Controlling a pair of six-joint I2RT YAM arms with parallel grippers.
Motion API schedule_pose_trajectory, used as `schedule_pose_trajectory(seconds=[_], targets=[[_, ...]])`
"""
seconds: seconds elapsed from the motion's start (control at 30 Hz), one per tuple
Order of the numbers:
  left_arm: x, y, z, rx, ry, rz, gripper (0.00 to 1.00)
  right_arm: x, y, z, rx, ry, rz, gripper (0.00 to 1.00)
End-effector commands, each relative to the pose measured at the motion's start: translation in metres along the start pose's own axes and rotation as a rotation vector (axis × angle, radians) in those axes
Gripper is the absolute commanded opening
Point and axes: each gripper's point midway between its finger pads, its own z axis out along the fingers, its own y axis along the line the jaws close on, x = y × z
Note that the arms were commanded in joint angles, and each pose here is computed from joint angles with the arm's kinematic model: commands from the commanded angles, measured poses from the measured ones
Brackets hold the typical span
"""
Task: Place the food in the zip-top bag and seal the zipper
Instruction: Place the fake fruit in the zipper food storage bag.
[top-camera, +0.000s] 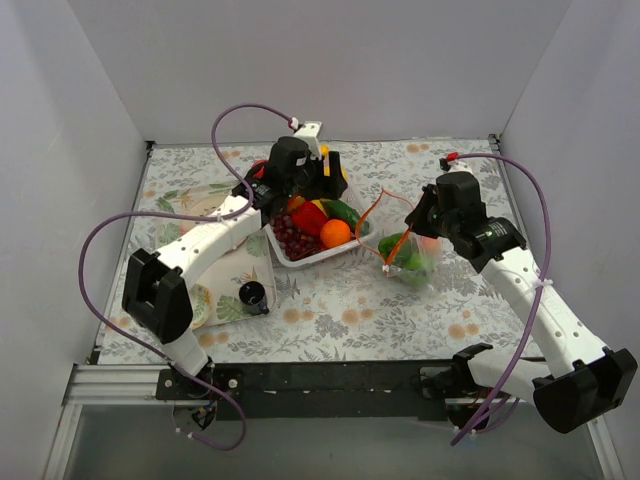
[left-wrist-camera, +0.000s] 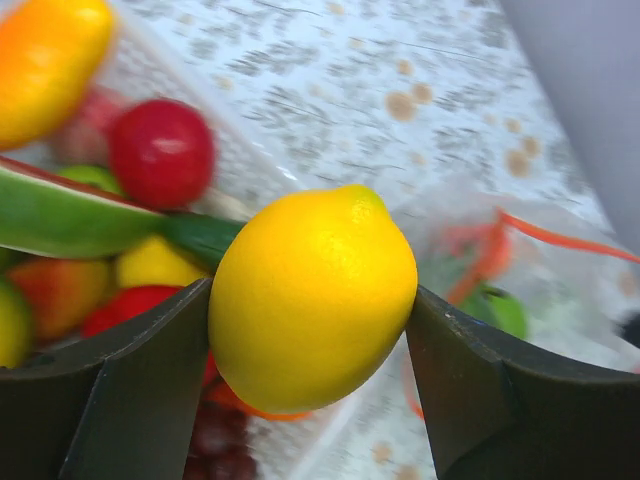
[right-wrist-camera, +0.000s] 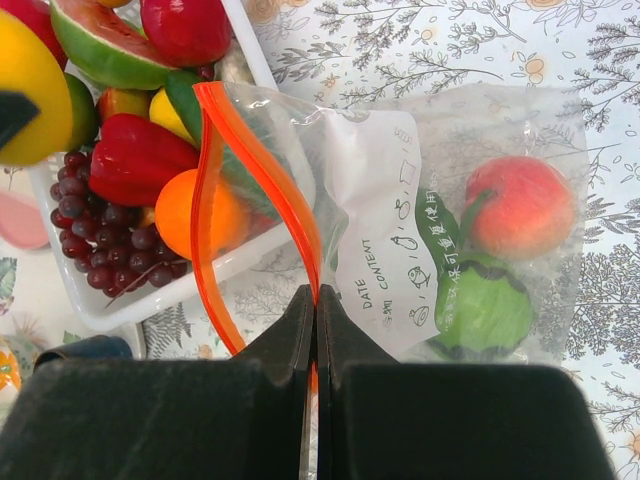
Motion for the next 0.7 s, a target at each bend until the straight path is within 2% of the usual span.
schedule_pose_trajectory(seconds=[0.0,0.13,0.27,0.33,0.37,0.43,0.47,0.57,0.6,0.67], targets=[[0.001,-0.094,-0.045,0.287,0.001,-0.18,0.48,-0.017,0.014,-0.004,-0.048,-0.054,-0.001,0.01],[0.011,-0.133,-0.053,0.375,0.009,-0.221,0.47,-0.017,0.014,-0.003,-0.046,-0.052,0.0,0.01],[0.029,-0.149,-0.044,0.385,0.046,-0.261,0.47,-0.018,0.015,-0.004,-0.049,-0.052,0.005,0.01],[0.038,-0.154,-0.036,0.378,0.055,-0.268,0.5,-0.018,0.015,-0.004,-0.05,-0.053,0.007,0.01],[0.041,-0.159,-0.035,0.385,0.056,-0.267,0.57,-0.02,0.016,-0.006,-0.053,-0.056,0.007,0.01],[0.045,-0.163,-0.028,0.378,0.056,-0.267,0.6,-0.02,0.016,-0.007,-0.051,-0.056,0.008,0.01],[0.048,-0.165,-0.026,0.375,0.058,-0.264,0.65,-0.021,0.016,-0.009,-0.054,-0.06,0.009,0.01],[0.053,-0.17,-0.017,0.373,0.064,-0.265,0.69,-0.023,0.016,-0.011,-0.052,-0.062,0.011,0.01],[0.052,-0.171,-0.017,0.375,0.061,-0.268,0.76,-0.022,0.016,-0.011,-0.052,-0.06,0.01,0.01],[0.052,-0.173,-0.016,0.375,0.055,-0.267,0.86,-0.022,0.015,-0.013,-0.052,-0.066,0.009,0.01]])
